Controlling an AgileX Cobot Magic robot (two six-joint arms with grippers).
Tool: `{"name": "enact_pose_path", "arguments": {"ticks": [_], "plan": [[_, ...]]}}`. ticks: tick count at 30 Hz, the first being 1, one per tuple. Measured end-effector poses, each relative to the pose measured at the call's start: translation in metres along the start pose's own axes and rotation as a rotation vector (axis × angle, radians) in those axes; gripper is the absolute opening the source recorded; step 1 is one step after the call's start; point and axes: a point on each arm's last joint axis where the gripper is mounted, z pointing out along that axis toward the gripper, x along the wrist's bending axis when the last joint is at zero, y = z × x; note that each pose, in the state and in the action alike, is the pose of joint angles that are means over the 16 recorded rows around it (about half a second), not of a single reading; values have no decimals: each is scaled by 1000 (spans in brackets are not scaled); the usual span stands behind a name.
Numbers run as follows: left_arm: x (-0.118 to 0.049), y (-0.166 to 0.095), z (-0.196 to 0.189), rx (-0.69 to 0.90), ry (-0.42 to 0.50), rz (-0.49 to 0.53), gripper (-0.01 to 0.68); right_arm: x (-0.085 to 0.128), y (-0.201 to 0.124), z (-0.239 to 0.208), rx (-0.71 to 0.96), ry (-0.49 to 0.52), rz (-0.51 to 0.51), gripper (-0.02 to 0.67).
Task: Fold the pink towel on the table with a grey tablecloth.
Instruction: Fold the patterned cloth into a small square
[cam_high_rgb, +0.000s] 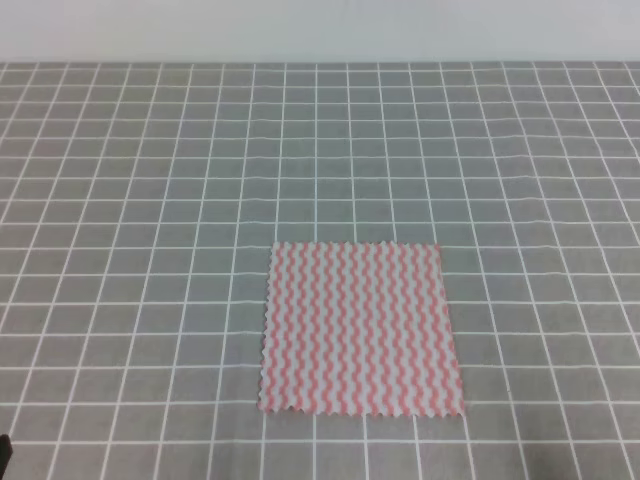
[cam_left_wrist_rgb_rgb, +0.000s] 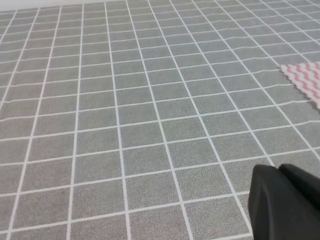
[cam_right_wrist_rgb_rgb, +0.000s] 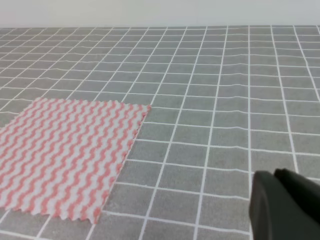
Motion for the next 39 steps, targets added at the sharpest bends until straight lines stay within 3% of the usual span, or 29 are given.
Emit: {"name": "enact_pose_path", "arguments": {"ticks": [30, 35, 39], "plan": [[1, 3, 0, -36, 6, -5, -4, 0, 6, -2, -38, 0, 6, -17], [1, 6, 0, -67, 5, -37, -4, 0, 11, -2, -81, -1, 48, -17], [0, 10, -1, -113, -8, -119, -4, 0, 16, -3, -130, 2, 114, -17]]}}
